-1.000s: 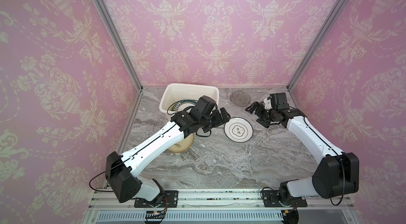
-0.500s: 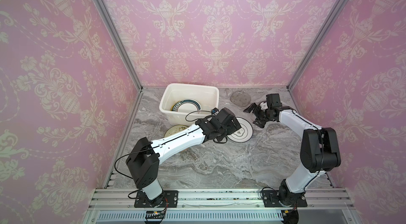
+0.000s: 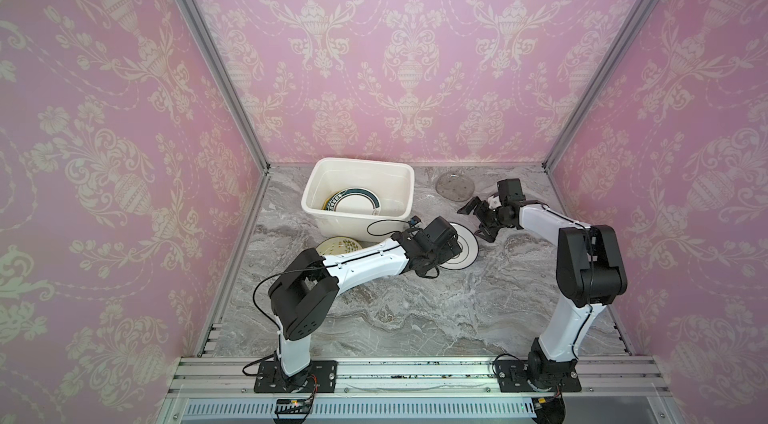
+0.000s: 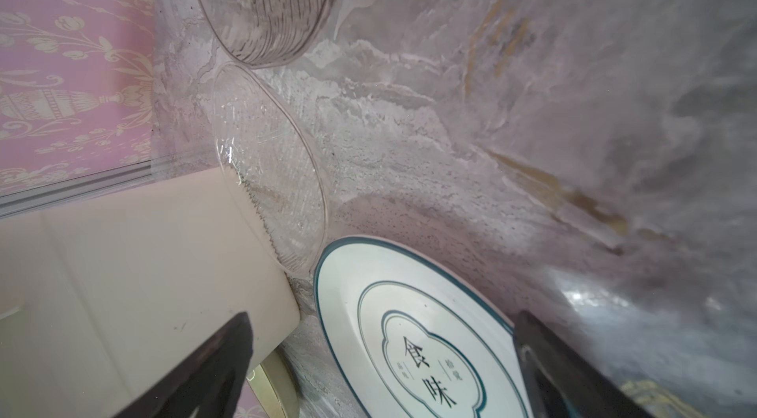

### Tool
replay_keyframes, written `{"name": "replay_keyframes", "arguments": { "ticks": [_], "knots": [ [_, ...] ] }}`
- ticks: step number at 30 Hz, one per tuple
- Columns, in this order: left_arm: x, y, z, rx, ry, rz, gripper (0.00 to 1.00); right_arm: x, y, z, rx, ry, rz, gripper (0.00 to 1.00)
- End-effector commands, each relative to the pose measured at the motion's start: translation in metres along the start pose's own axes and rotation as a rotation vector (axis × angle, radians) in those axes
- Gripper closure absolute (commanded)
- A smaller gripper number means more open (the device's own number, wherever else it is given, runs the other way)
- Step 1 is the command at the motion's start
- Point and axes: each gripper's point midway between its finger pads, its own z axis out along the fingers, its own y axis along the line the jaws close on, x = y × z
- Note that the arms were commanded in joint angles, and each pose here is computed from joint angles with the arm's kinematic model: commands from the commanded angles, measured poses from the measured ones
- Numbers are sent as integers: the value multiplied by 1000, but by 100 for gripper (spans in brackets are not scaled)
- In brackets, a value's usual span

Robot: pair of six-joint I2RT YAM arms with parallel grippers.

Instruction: Place the plates into the plastic bin on the countertop

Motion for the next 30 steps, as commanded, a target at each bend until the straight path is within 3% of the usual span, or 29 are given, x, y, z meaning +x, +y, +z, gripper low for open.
{"name": "replay_keyframes", "arguments": {
  "ticks": [1, 10, 21, 30],
  "knots": [
    [-7, -2, 9, -3, -38, -5, 1, -6, 3, 2, -12, -2, -20, 0],
    [-13, 5, 25, -57, -52, 62, 1, -9, -2, 15, 7, 23, -29, 0],
    [-24, 38, 38, -138, -65, 38, 1, -12, -7, 27, 29, 56, -43, 0],
    [-19, 37, 65, -90, 28, 9, 7, -4, -12, 31, 29, 93, -47, 2]
  ]
}}
